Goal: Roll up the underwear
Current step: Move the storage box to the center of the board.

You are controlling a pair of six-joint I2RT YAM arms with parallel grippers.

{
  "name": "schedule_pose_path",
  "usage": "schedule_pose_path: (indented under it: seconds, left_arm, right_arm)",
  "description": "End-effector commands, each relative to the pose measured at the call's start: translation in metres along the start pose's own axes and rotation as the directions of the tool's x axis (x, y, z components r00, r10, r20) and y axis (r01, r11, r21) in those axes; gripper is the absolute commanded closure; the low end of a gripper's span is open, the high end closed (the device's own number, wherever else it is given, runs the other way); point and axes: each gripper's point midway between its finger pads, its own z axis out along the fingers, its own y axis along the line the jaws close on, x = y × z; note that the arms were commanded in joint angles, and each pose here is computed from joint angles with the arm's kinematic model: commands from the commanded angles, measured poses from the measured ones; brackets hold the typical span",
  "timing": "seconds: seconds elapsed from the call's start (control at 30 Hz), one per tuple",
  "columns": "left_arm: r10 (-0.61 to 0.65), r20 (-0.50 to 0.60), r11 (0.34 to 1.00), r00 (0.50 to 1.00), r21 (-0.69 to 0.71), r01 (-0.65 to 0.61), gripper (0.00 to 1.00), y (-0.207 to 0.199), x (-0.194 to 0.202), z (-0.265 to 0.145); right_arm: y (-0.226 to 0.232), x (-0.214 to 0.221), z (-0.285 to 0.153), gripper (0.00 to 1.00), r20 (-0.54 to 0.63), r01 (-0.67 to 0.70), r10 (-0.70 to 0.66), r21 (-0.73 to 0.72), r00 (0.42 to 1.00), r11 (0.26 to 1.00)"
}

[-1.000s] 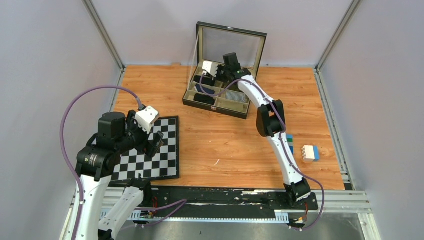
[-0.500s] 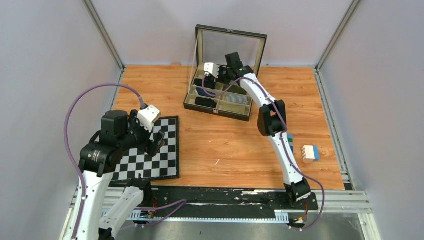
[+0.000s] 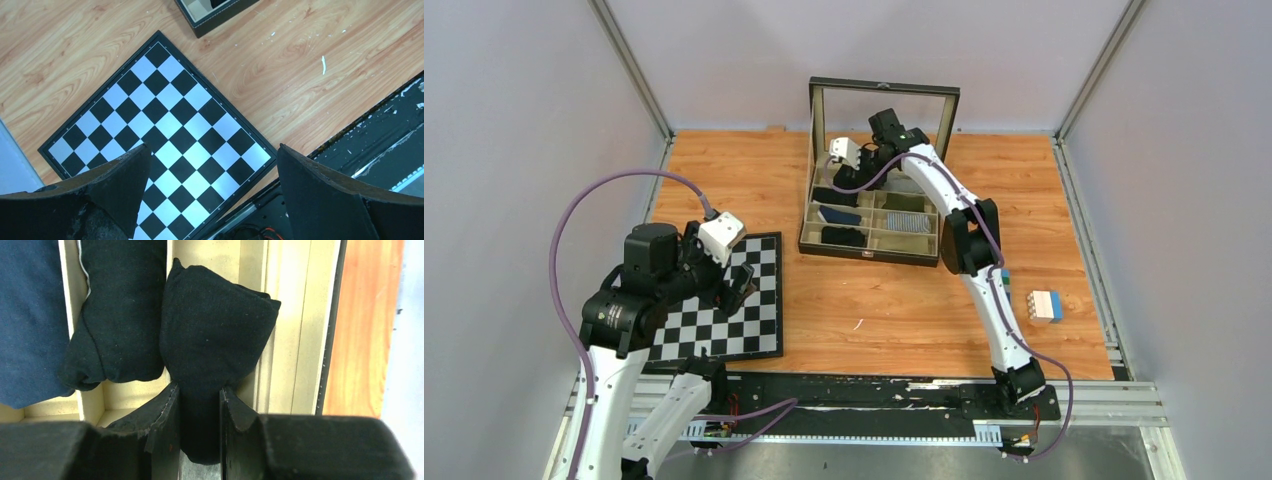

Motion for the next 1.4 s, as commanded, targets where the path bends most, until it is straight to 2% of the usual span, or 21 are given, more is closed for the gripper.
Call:
schedule_pose_path:
  seconds: [0.0, 0.17, 0.27, 0.4, 0.5, 0.57, 0.77, 1.1, 1.13, 1.2, 1.3, 1.33, 1.37]
  left_arm:
    - [-0.020, 0.048, 1.000, 0.999, 0.015, 0.019, 0.00, -0.002, -0.010, 0.000]
    - [-0.023, 0.048, 1.000, 0.999, 0.008, 0.023, 0.00, -0.001, -0.010, 0.001]
    - [-0.028, 0.044, 1.000, 0.999, 0.007, 0.027, 0.00, 0.000, -0.010, 0.002]
    - [-0.034, 0.046, 0.999, 0.998, 0.021, 0.033, 0.00, -0.002, -0.011, 0.006]
    - [-0.035, 0.052, 0.999, 0.998, 0.028, 0.033, 0.00, -0.003, -0.011, 0.005]
    - [-0.030, 0.063, 0.999, 0.998, 0.028, 0.028, 0.00, -0.004, -0.012, 0.003]
    - [-0.018, 0.100, 1.000, 0.995, 0.007, 0.017, 0.00, -0.005, -0.014, -0.006]
    - [-0.024, 0.118, 1.000, 0.993, -0.012, 0.025, 0.00, -0.005, -0.016, -0.013]
    - [-0.022, 0.120, 1.000, 0.993, -0.014, 0.024, 0.00, -0.005, -0.016, -0.013]
    - [-0.022, 0.121, 0.999, 0.992, -0.021, 0.025, 0.00, -0.004, -0.015, -0.014]
    - [-0.026, 0.124, 0.999, 0.992, -0.022, 0.029, 0.00, -0.004, -0.016, -0.014]
    - [-0.029, 0.121, 0.999, 0.992, -0.020, 0.032, 0.00, -0.004, -0.015, -0.013]
    - [-0.029, 0.122, 0.999, 0.992, -0.019, 0.032, 0.00, -0.004, -0.016, -0.013]
  right_arm:
    - [0.083, 0.019, 0.004, 1.00, -0.109, -0.167, 0.142, -0.276, 0.984, 0.947]
    - [0.114, 0.040, 0.022, 1.00, -0.136, -0.169, 0.124, -0.394, 0.983, 0.904]
    - [0.111, 0.054, 0.038, 1.00, -0.196, -0.143, 0.075, -0.366, 0.978, 0.920]
    - [0.099, 0.058, 0.049, 1.00, -0.190, -0.122, 0.064, -0.310, 0.980, 0.943]
    - [0.093, 0.048, 0.041, 0.88, -0.180, -0.144, 0.095, -0.283, 0.979, 0.948]
    - [0.091, 0.033, 0.024, 0.84, -0.153, -0.148, 0.108, -0.282, 0.982, 0.948]
    - [0.083, 0.006, -0.025, 0.65, -0.139, -0.101, 0.070, -0.233, 0.988, 0.967]
    - [0.064, 0.001, -0.047, 0.51, -0.173, -0.071, 0.047, -0.137, 0.984, 0.988]
    - [0.061, -0.001, -0.049, 0.51, -0.172, -0.079, 0.057, -0.120, 0.984, 0.990]
    - [0.061, -0.006, -0.053, 0.57, -0.159, -0.087, 0.069, -0.110, 0.985, 0.990]
    - [0.073, -0.004, -0.052, 0.79, -0.177, -0.078, 0.052, -0.147, 0.983, 0.986]
    - [0.075, -0.001, -0.051, 0.81, -0.195, -0.077, 0.048, -0.145, 0.980, 0.986]
    - [0.077, 0.002, -0.049, 0.77, -0.208, -0.081, 0.049, -0.146, 0.977, 0.986]
